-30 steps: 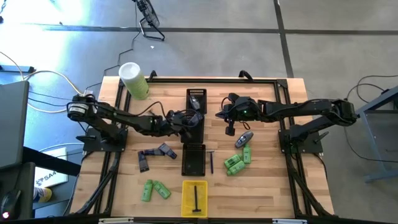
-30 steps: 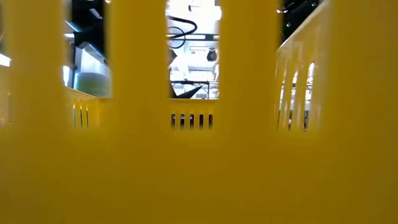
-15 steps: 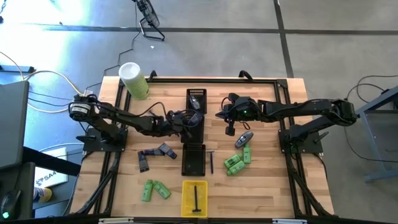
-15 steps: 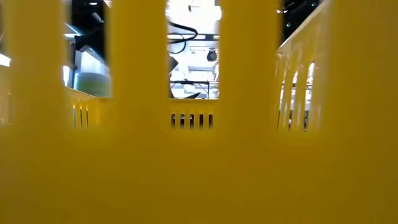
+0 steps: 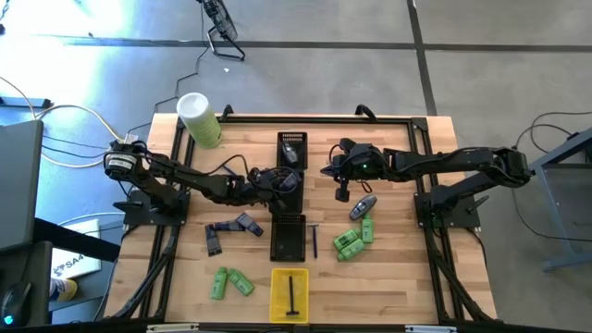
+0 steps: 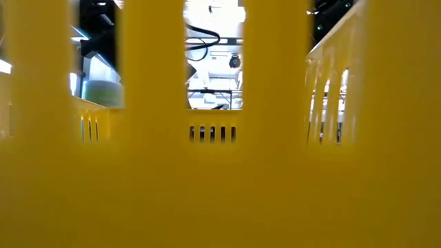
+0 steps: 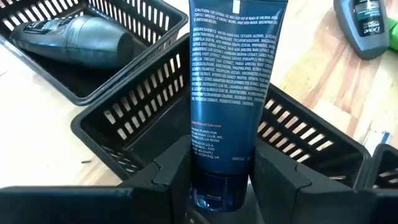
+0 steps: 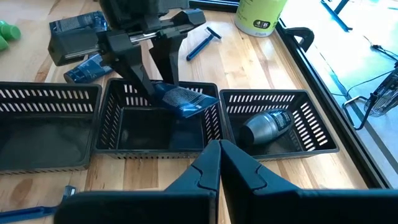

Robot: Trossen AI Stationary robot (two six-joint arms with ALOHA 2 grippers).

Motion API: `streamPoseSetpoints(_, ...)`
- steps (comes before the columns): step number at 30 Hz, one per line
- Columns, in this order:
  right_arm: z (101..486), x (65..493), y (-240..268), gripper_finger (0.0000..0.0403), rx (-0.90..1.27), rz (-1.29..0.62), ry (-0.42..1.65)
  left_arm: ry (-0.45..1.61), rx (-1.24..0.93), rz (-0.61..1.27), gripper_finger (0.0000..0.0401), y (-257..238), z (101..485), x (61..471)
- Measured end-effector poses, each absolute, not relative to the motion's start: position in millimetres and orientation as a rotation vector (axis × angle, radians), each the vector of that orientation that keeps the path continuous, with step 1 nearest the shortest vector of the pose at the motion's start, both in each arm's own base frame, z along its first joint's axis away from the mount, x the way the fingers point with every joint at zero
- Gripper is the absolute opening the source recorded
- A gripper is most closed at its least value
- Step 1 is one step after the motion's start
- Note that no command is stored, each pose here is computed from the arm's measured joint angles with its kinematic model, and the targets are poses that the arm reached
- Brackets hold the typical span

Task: Pick & Place Travel size toiletries
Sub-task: Put the dark blue shave butter bottle into the center black bin, then put the green shampoo bottle into the bottom black bin

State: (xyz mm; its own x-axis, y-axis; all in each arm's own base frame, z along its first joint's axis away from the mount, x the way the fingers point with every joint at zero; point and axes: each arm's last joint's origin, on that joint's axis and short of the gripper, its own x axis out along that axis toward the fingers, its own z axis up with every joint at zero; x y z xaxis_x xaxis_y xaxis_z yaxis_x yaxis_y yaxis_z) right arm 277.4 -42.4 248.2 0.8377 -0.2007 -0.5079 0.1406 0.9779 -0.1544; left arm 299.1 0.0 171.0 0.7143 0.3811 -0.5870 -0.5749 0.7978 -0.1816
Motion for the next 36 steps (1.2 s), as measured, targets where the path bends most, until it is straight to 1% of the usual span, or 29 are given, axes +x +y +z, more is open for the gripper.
streamPoseSetpoints(11,248,277,-43,0.0003,-0.111,-0.182,0.549,0.568,-0.364,0.542,0.0138,0,170,299)
streamPoseSetpoints(14,248,277,-42,0.0003,-0.111,-0.181,0.549,0.571,-0.365,0.54,0.0152,0,170,299)
streamPoseSetpoints(20,248,277,-42,0.0003,-0.111,-0.181,0.549,0.566,-0.361,0.538,0.0198,0,171,299)
streamPoseSetpoints(24,248,277,-42,0.0003,-0.111,-0.181,0.549,0.561,-0.352,0.533,0.0208,0,171,299)
streamPoseSetpoints(28,248,277,-42,0.0003,-0.111,-0.181,0.549,0.55,-0.316,0.515,0.02,0,175,299)
streamPoseSetpoints(36,248,277,-42,0.0003,-0.111,-0.181,0.554,0.503,-0.244,0.477,0.0153,0,195,293)
